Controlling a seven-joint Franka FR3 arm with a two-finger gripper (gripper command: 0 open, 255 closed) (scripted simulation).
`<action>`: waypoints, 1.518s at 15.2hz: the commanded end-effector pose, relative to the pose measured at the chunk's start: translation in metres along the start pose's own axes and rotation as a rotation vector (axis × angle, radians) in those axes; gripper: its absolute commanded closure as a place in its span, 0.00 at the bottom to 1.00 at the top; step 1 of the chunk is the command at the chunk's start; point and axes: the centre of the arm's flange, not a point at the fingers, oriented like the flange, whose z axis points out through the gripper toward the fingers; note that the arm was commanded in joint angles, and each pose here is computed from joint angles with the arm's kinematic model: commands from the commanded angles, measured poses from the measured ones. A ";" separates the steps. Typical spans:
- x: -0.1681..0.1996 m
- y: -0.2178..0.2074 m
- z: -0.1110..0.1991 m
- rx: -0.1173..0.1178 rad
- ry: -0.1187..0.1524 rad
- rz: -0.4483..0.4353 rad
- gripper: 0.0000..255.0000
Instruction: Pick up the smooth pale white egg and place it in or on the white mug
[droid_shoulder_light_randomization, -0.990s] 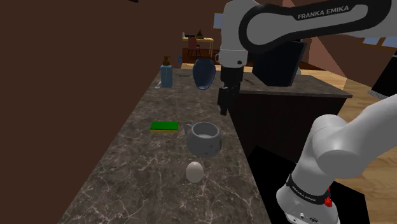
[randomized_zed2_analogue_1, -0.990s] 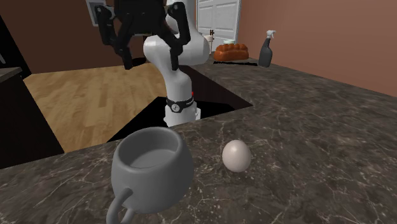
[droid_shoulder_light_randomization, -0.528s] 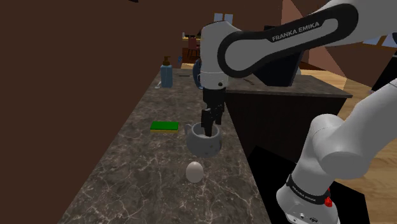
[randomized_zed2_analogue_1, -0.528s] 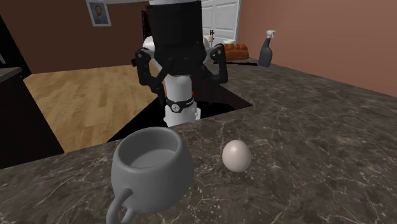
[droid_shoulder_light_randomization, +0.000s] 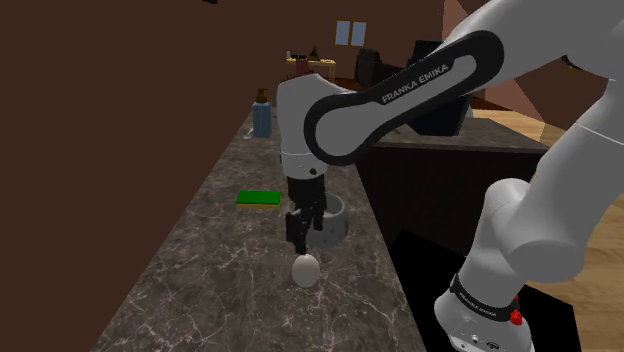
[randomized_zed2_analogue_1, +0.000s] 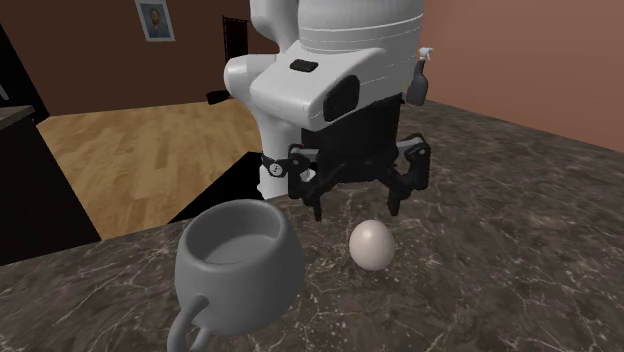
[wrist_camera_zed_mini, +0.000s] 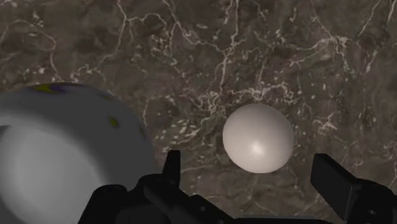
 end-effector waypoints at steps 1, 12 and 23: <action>0.011 -0.019 0.017 0.009 -0.014 -0.017 0.00; 0.012 -0.022 0.059 0.010 -0.015 -0.019 0.00; 0.012 -0.022 0.059 0.010 -0.015 -0.019 1.00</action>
